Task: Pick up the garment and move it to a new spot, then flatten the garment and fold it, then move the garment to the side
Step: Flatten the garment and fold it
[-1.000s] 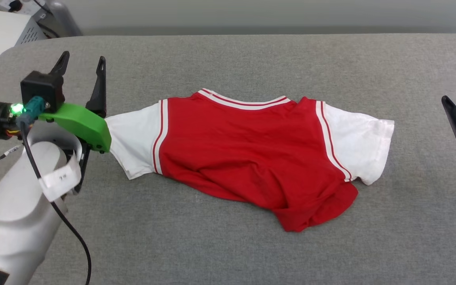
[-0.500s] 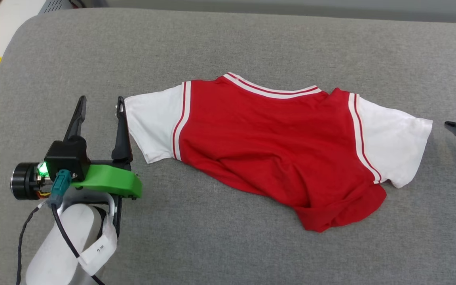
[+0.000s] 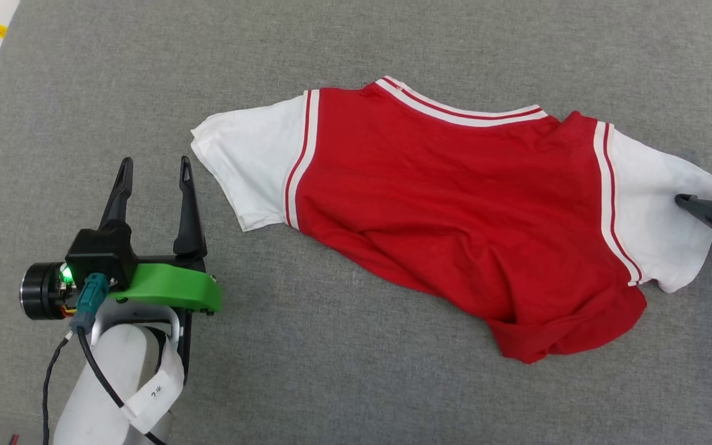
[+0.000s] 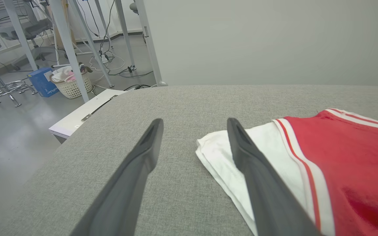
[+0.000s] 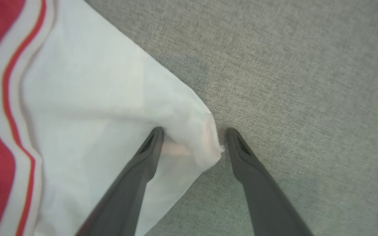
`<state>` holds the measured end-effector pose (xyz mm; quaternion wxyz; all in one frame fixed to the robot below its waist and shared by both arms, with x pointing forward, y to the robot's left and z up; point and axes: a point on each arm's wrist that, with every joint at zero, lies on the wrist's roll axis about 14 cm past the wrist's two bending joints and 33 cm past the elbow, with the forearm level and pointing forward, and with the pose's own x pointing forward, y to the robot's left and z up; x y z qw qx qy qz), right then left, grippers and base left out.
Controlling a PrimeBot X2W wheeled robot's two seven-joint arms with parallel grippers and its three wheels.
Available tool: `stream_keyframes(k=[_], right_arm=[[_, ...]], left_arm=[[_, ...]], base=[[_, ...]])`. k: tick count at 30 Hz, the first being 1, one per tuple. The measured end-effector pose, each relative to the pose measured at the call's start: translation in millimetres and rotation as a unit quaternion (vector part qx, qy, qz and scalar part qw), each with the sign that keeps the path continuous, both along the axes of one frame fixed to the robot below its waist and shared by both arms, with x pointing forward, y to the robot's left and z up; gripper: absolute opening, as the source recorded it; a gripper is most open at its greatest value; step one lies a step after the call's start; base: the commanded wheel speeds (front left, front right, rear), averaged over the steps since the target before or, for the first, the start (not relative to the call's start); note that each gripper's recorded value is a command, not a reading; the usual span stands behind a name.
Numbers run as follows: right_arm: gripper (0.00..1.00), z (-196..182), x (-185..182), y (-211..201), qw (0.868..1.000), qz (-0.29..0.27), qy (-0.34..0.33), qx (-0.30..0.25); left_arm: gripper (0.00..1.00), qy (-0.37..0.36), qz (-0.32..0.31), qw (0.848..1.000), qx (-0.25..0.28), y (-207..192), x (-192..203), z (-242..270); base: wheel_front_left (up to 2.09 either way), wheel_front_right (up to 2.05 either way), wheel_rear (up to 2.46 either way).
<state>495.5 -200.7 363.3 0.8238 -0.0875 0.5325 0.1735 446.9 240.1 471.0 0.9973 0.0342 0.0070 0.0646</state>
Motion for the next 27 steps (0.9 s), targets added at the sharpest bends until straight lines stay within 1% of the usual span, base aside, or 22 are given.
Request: stream_keyframes(k=[4, 5, 6, 10, 12, 18, 20, 23, 26, 27], right_arm=[[1.0, -7.7, -3.3, 0.3, 1.0, 0.01, 0.009, -0.006], [0.23, -6.7, -3.2, 1.5, 1.0, 0.011, 0.005, -0.002], [0.0, -5.1, -2.6, 1.8, 1.0, 0.011, -0.001, 0.002], [0.0, 10.5, 3.6, 5.8, 0.998, 0.004, -0.048, 0.031], [0.0, 23.8, 8.5, 7.5, 0.995, -0.006, -0.081, 0.053], [0.0, 75.0, 18.2, -7.7, 0.982, -0.014, -0.172, 0.072], [0.0, 86.6, 15.9, -14.2, 0.979, -0.016, -0.188, 0.073], [0.0, 93.6, 6.9, -22.8, 0.978, -0.018, -0.197, 0.071], [0.0, 99.3, 0.6, -29.5, 0.975, -0.02, -0.208, 0.071], [0.0, 101.3, -0.4, -31.4, 0.974, -0.021, -0.212, 0.072]], left_arm=[[1.0, 0.007, 0.004, 1.0, 0.007, 7.3, -0.6, -4.8], [1.0, 0.008, 0.004, 1.0, 0.009, 9.6, -0.6, -5.3], [1.0, 0.009, 0.004, 1.0, 0.011, 11.0, -0.5, -5.4], [1.0, 0.007, -0.012, 1.0, 0.013, 9.7, 0.6, -2.3], [1.0, 0.002, -0.024, 1.0, 0.019, 10.7, 2.3, 3.4], [1.0, -0.036, -0.062, 0.996, 0.054, 19.3, 24.4, 41.7], [1.0, -0.044, -0.078, 0.994, 0.063, 19.8, 34.9, 52.6], [1.0, -0.04, -0.104, 0.991, 0.068, 12.3, 54.3, 66.2], [1.0, -0.021, -0.134, 0.988, 0.08, -0.3, 74.7, 76.2], [1.0, -0.001, -0.143, 0.986, 0.082, -5.0, 81.8, 74.8]], base=[[0.0, 0.0, 0.0], [0.0, 0.0, 0.0], [0.0, 0.0, 0.0], [0.0, 0.0, 0.0], [0.0, 0.0, 0.0], [0.0, 0.0, 0.0], [0.0, 0.0, 0.0], [0.0, 0.0, 0.0], [0.0, 0.0, 0.0], [0.0, 0.0, 0.0]])
